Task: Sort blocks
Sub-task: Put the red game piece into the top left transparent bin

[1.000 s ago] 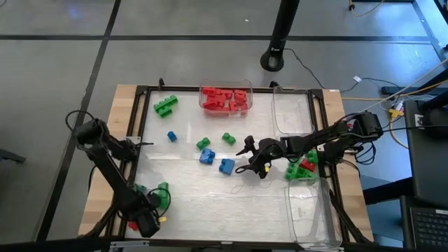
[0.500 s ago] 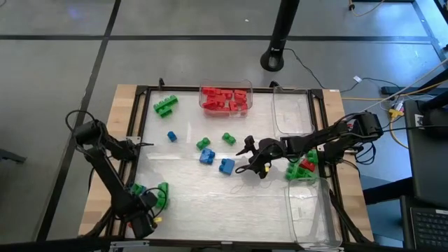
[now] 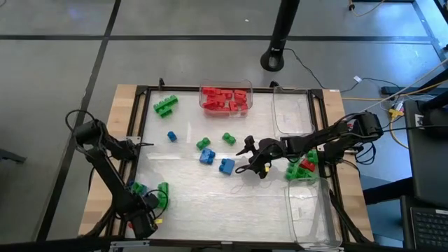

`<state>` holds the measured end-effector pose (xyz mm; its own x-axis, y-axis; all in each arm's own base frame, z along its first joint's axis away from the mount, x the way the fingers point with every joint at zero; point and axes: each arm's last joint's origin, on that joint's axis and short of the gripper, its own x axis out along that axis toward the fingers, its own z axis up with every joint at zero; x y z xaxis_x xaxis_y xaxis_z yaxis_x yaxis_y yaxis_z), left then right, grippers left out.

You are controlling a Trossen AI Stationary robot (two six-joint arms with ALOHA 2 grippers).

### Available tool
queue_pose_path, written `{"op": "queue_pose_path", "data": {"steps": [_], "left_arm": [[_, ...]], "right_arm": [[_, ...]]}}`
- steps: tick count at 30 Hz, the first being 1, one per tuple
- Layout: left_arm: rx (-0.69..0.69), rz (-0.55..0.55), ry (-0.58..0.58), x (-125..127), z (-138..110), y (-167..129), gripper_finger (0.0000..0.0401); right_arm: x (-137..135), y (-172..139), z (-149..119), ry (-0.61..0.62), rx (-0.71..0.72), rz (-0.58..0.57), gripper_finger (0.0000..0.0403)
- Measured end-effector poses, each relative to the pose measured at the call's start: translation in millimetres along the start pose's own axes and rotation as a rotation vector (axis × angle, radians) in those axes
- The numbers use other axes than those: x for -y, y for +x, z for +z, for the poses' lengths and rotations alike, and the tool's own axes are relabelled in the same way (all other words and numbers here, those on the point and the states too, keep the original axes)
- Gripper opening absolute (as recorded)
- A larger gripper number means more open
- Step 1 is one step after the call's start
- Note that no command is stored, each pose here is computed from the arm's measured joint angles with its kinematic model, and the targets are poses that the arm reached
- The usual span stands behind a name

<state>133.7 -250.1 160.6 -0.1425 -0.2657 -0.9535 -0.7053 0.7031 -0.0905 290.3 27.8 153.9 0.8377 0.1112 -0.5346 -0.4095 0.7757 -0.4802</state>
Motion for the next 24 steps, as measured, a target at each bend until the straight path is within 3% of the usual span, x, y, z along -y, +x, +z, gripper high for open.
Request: {"op": "queue_pose_path", "data": {"steps": [13,24], "left_arm": [[0.003,0.025,0.081,0.0,0.3,9.8,0.0269],[0.001,0.019,0.113,0.4,0.0,9.2,0.0153]], "right_arm": [[-0.7,3.5,-1.6,0.000,-0.001,-0.007,0.0293],[-0.7,3.5,-1.5,0.000,-0.001,-0.006,0.0293]]}}
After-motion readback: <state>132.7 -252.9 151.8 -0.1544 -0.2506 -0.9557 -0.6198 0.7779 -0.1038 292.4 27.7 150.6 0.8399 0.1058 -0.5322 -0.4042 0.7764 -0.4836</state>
